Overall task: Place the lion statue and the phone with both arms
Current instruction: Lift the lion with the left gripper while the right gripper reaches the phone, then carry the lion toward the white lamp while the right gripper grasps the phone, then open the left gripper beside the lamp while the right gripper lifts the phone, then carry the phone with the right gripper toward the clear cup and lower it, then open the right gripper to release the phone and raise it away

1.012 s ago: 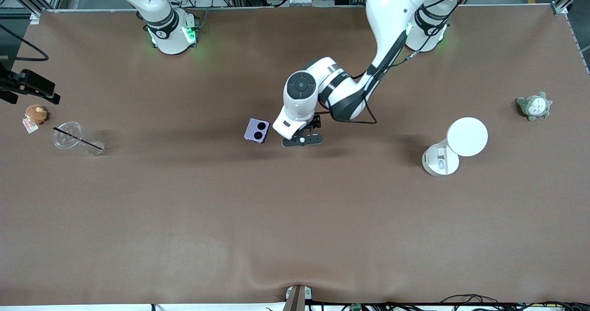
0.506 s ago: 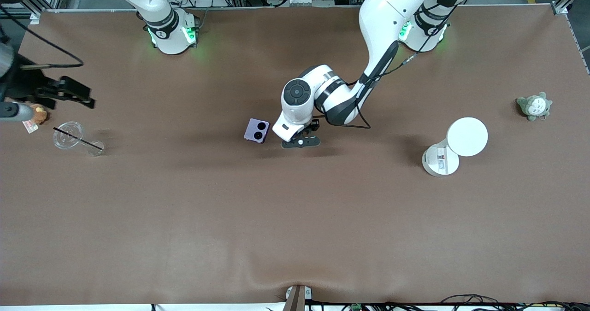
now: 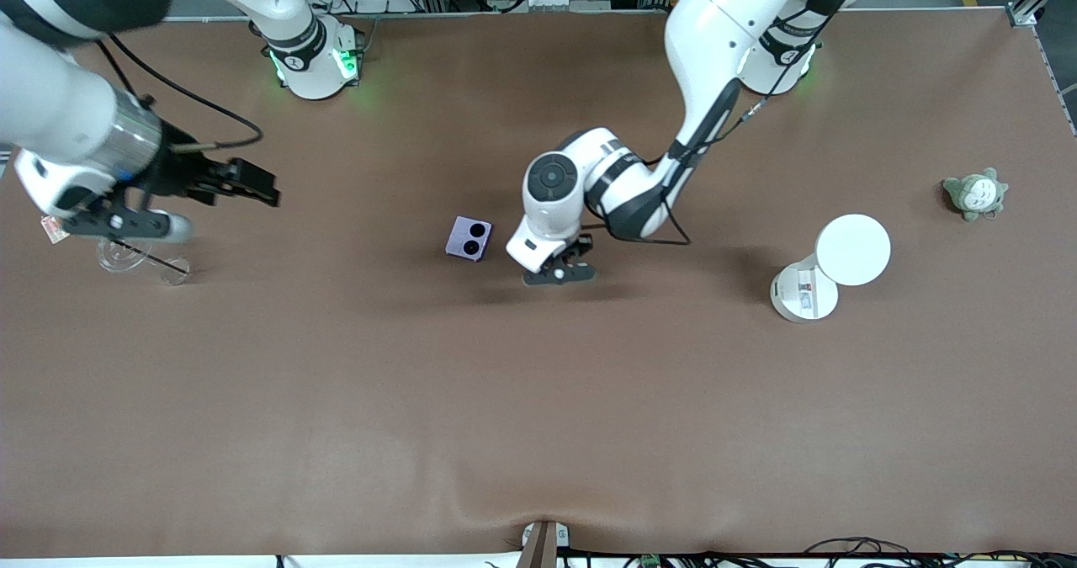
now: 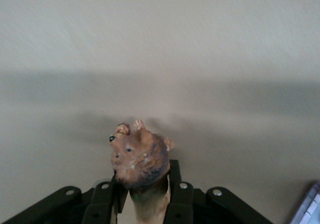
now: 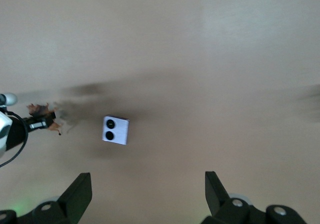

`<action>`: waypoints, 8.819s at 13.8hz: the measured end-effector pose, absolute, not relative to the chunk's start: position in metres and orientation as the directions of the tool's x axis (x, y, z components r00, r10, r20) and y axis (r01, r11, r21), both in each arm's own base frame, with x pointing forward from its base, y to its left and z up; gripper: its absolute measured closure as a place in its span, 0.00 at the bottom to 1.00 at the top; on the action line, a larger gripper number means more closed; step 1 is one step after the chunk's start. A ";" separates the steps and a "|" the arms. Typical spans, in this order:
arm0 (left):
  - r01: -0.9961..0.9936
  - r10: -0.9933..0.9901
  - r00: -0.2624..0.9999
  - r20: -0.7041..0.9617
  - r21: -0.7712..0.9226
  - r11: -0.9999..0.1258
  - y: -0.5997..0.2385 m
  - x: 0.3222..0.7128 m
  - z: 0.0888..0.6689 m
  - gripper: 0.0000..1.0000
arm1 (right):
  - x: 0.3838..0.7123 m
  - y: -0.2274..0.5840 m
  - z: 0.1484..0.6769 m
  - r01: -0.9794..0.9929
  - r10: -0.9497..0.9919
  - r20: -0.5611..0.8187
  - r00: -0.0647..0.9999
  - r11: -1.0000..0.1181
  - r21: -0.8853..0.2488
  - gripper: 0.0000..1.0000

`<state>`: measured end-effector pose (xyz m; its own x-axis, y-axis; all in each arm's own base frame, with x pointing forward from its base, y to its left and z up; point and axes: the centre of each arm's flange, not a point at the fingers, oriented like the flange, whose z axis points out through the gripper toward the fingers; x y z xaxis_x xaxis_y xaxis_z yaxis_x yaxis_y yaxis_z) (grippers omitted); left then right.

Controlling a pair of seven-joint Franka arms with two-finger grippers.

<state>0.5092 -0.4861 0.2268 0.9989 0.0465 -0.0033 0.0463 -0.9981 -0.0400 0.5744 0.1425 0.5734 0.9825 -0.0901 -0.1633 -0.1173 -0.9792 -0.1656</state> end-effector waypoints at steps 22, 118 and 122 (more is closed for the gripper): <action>-0.201 -0.196 0.978 -0.068 -0.077 -0.977 -0.161 0.594 0.225 0.64 | 0.521 0.349 0.246 -0.187 -0.180 -0.127 0.975 -0.982 -0.041 0.00; 0.025 0.025 0.997 0.068 0.007 -1.000 -0.061 0.487 0.657 0.00 | 0.573 -0.057 0.693 0.003 0.002 0.017 1.000 -0.999 -0.054 0.00; 0.027 0.028 0.998 0.062 0.007 -1.000 -0.060 0.486 0.657 0.00 | 0.532 -0.039 0.732 -0.019 -0.021 0.035 0.999 -0.998 -0.067 0.00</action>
<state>0.4864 -0.0596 0.6570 0.9977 0.0277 0.0624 0.0273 -0.9996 0.0069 0.5318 -0.0390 0.7322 0.9992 -0.0211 0.0351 -0.0187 -0.9976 -0.0671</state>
